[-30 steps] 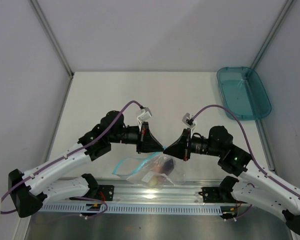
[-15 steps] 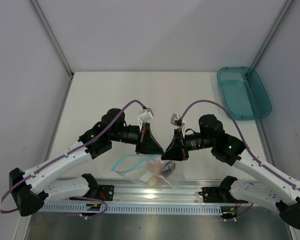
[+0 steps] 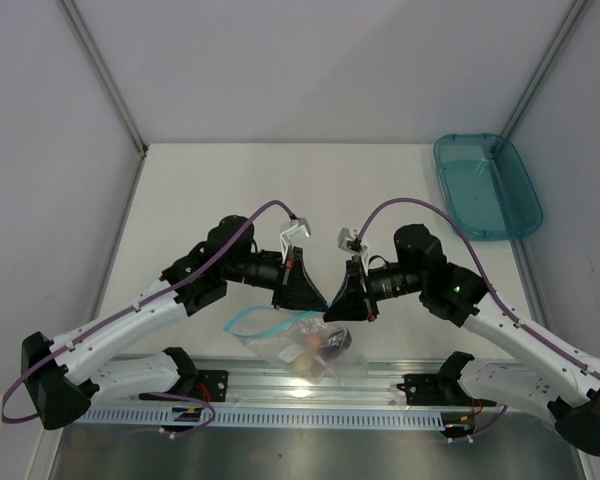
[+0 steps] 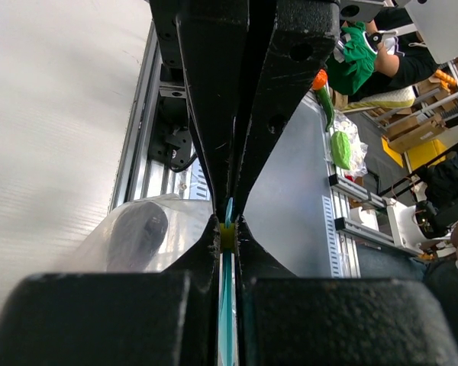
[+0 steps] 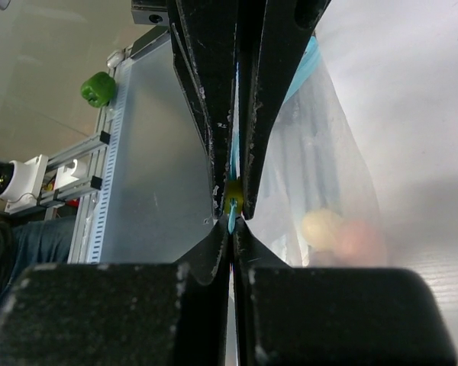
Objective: Place the food in the zip-top bag and seal the zipper
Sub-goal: Zip the zipper food storage bag at the center of the board.
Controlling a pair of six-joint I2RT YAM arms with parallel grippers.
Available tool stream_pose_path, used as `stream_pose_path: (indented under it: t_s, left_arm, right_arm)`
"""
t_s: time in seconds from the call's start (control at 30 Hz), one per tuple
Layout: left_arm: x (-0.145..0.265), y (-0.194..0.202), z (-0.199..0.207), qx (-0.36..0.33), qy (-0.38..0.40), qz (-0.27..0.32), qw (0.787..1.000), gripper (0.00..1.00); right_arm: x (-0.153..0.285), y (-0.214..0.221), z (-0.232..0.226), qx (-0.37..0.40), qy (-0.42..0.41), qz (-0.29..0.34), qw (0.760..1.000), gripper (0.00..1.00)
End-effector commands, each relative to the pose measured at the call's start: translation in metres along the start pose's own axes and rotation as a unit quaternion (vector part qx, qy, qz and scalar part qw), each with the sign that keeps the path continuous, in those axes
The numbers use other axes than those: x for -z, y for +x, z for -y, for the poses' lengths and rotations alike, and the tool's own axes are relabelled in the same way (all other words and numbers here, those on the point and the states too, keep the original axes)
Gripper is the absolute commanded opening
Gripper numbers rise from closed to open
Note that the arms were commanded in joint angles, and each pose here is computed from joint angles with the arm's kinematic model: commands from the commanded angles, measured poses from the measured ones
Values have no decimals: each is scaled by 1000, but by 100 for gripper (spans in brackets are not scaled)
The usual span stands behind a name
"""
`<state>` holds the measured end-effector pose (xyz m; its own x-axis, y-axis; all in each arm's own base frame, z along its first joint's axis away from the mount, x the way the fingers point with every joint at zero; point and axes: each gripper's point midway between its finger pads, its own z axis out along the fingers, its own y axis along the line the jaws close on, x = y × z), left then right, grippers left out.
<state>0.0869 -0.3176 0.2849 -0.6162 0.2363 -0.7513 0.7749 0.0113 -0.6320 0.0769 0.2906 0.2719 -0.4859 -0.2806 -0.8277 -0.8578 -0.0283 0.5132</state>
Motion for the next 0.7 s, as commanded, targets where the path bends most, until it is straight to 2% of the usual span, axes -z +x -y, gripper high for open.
stream_pose_path:
  t_s: [0.0,0.13,0.37,0.67]
  left_arm:
    - [0,-9,6,-8,9,4,1000,1]
    - [-1,-5,0,3,-3,-3,1000,1]
    - [1,0,-13,14,-41,-13,999,1]
    - [4,-1,-17,9,-60,-10,998,1]
  right_arm:
    - [2,-33,-9,35,-2,45,998,0]
    - [10,-59,15,20,92,123,988,0]
    - [37,-93,28,-19,181,238,954,0]
    - [39,-87,37,-43,196,244,949,0]
